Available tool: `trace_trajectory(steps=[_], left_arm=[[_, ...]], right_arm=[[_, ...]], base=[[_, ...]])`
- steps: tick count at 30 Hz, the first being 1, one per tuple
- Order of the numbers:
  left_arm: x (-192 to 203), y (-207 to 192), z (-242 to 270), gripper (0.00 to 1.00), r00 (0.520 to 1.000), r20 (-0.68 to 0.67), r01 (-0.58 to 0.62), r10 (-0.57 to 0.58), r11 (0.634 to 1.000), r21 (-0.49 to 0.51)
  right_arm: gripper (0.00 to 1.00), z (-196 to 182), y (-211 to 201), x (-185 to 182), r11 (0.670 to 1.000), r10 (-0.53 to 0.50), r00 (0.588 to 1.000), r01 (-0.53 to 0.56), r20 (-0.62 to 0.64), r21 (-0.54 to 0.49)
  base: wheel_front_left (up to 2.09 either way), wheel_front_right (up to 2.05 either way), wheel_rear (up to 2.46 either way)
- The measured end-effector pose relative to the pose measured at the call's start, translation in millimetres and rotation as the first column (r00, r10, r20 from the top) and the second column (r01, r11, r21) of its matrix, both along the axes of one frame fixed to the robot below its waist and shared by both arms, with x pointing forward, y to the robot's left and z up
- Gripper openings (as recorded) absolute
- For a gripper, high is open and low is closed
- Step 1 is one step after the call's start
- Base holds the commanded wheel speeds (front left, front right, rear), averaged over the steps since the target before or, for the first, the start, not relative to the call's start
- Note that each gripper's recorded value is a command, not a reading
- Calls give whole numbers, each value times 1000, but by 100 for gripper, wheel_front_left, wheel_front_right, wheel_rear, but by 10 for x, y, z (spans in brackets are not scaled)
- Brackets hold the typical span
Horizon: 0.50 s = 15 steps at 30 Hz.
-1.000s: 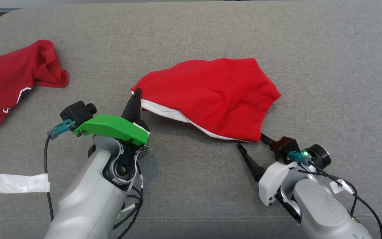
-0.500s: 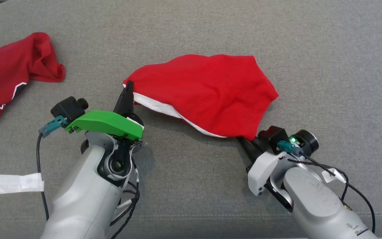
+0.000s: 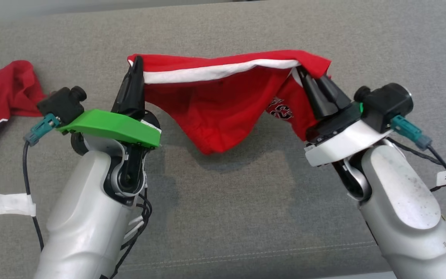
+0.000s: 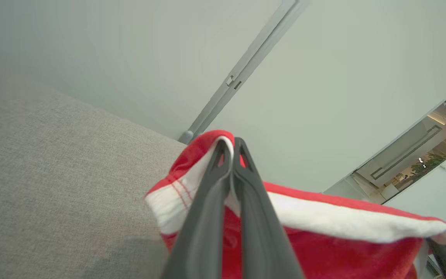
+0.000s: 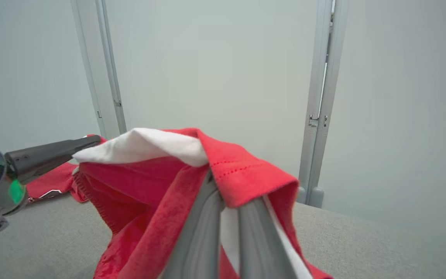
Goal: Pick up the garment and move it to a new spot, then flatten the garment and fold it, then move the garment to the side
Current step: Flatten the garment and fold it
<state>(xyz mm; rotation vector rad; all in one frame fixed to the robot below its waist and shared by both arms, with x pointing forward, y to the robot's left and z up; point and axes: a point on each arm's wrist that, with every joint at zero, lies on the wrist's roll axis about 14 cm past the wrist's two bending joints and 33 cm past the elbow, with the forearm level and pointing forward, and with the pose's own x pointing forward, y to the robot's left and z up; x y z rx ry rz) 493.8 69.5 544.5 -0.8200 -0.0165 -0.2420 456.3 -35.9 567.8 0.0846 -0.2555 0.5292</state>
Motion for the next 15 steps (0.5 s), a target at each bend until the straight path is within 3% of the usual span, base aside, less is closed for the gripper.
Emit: trace_trajectory(steps=[5,15], left_arm=[[-62,-135,467,0,989,141,37,-35,999,-10],[-465,-521,465,0,978,151,140,-142,990,18]], right_arm=[[0,419,-278,-84,997,-68,992,64,107,47],[0,-46,-652,-491,988,-148,988,149,-36,30]], base=[[0,0,0],[0,0,0]])
